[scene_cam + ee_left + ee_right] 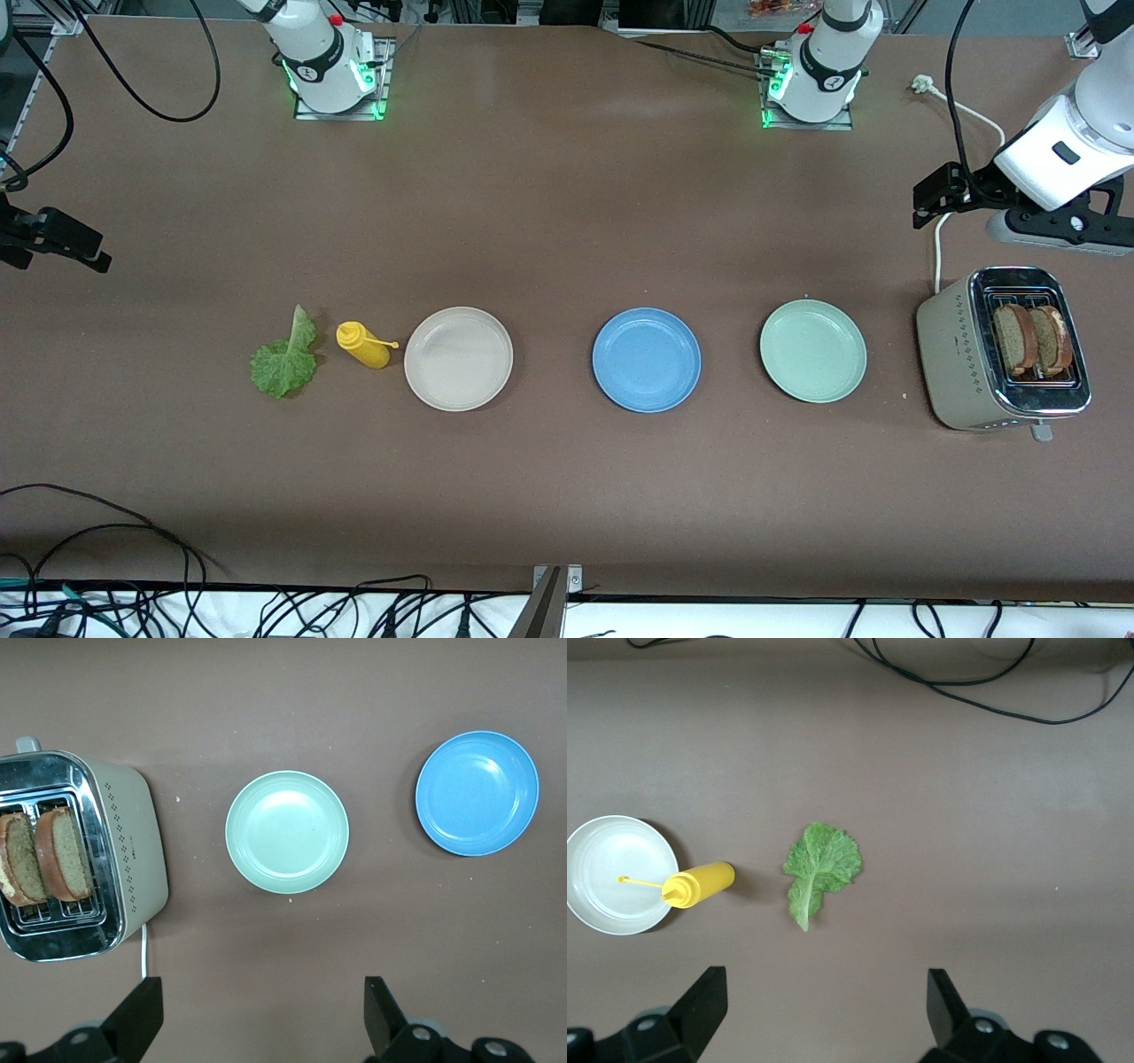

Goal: Make sandwich in blue plate with both arms

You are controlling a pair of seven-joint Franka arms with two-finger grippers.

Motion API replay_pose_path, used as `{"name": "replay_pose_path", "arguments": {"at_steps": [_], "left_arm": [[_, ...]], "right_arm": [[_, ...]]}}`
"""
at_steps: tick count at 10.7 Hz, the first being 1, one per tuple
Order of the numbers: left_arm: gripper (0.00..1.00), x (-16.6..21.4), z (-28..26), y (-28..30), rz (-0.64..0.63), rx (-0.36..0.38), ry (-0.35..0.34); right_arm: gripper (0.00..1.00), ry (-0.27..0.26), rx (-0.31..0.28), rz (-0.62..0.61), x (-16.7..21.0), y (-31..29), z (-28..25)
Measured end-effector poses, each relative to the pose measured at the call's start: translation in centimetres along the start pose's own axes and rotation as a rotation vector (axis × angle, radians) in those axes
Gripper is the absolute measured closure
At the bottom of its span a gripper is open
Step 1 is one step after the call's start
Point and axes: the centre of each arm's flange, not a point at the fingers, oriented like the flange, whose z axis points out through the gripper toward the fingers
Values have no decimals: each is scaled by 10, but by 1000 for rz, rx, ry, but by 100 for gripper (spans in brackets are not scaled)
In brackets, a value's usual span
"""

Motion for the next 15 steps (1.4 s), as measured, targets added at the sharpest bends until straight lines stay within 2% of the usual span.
{"name": "replay_pose_path", "arguments": {"at_steps": [8,13,15], "left_arm": [[0,8,19,-35,-60,-8,-28],[0,34,91,-121,-187,-45,-125],[0,51,113,-146,-172,-13,-103]], "right_arm": [[0,0,0,0,0,0,0],[0,-1,0,0,0,0,0],[0,-1,0,-1,0,0,0]]}}
